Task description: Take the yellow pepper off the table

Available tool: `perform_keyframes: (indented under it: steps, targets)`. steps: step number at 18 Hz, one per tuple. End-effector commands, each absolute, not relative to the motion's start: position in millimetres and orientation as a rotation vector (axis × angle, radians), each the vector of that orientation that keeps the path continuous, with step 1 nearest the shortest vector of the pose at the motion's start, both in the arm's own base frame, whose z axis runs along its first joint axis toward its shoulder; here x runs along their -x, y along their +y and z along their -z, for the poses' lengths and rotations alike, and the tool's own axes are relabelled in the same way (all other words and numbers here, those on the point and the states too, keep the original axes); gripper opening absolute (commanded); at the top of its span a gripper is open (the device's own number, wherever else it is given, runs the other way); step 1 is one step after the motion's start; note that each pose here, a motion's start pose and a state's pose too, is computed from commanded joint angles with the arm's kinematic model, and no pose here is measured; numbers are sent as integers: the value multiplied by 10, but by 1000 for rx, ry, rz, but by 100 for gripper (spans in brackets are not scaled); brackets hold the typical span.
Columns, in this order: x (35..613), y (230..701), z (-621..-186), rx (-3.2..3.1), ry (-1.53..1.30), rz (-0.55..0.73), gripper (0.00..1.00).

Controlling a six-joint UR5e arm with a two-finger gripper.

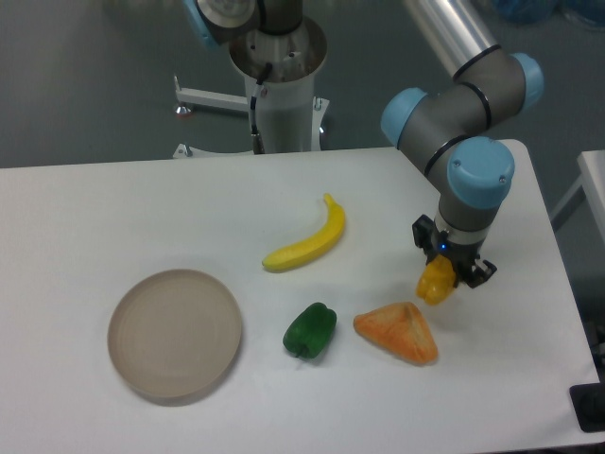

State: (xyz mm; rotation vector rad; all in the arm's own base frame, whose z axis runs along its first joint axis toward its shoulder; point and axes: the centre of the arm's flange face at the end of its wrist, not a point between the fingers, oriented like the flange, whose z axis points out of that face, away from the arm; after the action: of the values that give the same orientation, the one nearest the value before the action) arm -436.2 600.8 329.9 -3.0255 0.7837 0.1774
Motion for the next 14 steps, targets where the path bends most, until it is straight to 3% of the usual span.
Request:
perform_keyframes:
  steps: [14]
  targets:
    - [4329,6099,-3248,3016,803,-191,53]
